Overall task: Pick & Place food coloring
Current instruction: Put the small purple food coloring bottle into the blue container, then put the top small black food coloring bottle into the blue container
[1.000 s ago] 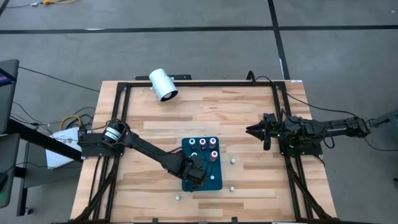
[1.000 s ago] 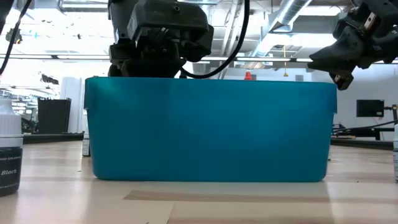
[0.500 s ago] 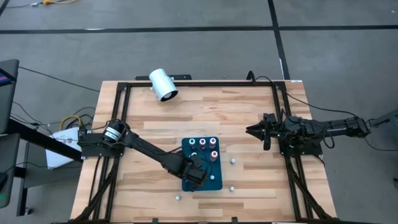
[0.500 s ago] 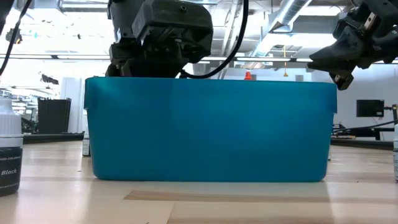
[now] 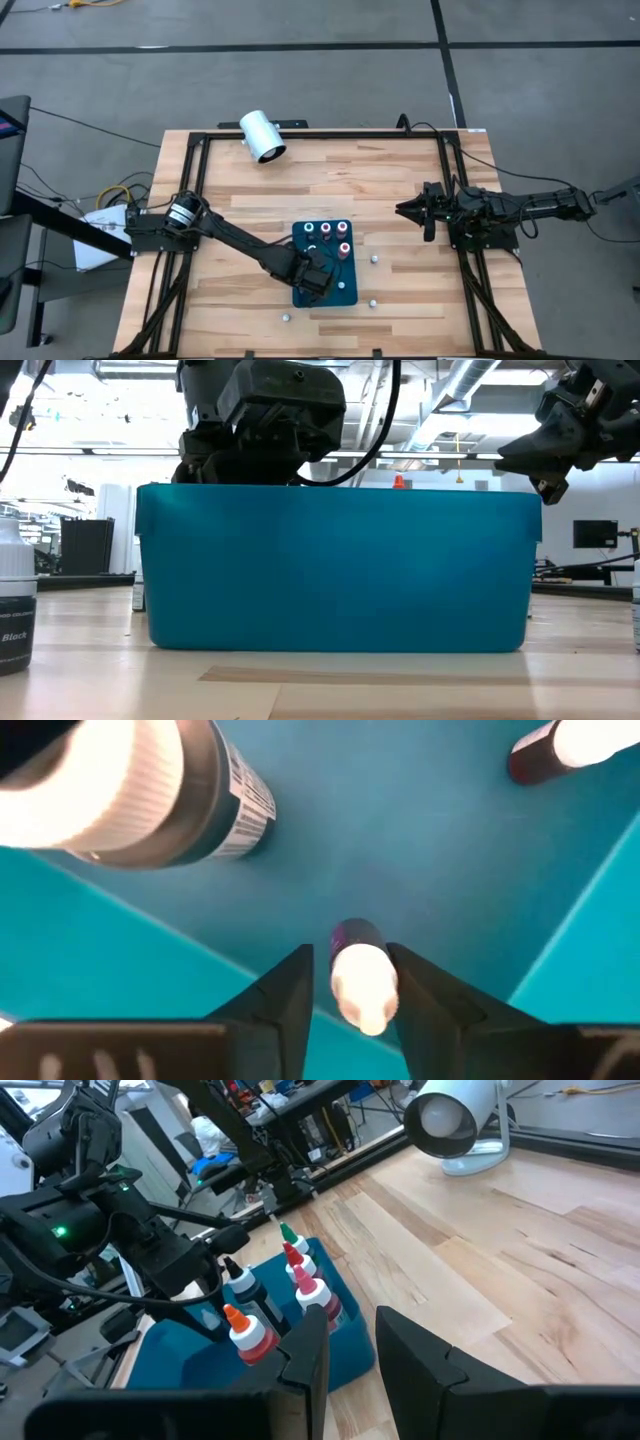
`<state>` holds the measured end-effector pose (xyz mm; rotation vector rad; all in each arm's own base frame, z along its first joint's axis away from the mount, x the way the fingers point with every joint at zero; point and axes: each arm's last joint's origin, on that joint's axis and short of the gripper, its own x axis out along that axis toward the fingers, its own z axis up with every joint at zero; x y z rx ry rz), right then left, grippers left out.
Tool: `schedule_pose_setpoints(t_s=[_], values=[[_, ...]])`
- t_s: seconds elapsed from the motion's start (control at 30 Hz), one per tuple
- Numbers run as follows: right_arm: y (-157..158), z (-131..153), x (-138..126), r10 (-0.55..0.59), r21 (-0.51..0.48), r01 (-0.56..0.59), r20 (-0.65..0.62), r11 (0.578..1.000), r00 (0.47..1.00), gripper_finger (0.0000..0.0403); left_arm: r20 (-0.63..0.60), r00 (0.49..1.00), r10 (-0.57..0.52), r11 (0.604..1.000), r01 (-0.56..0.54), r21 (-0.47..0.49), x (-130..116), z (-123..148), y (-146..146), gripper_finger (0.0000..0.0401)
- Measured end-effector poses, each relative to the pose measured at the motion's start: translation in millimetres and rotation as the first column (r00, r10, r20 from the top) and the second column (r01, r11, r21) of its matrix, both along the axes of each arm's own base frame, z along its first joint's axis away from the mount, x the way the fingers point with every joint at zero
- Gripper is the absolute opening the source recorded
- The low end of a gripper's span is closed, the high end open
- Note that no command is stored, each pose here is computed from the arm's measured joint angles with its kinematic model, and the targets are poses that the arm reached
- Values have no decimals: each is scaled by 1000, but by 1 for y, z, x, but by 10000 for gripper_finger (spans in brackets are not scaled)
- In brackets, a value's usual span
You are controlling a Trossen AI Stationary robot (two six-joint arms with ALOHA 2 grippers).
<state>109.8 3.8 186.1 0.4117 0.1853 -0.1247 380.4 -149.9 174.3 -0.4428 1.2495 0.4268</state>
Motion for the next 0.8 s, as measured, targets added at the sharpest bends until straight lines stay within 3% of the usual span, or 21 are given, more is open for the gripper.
schedule_pose_setpoints(t_s=[0.23,0.53,0.8], values=[[0,0,0,0,0,0,0,1000,1000,75,-2,1000,-5,1000,5,-5,0,0,0,156],[0,0,0,0,0,0,0,1000,1000,75,-9,1000,-10,1000,10,-20,0,0,0,165],[0,0,0,0,0,0,-1,1000,1000,75,-29,999,-22,999,23,37,3,30,-1,165]])
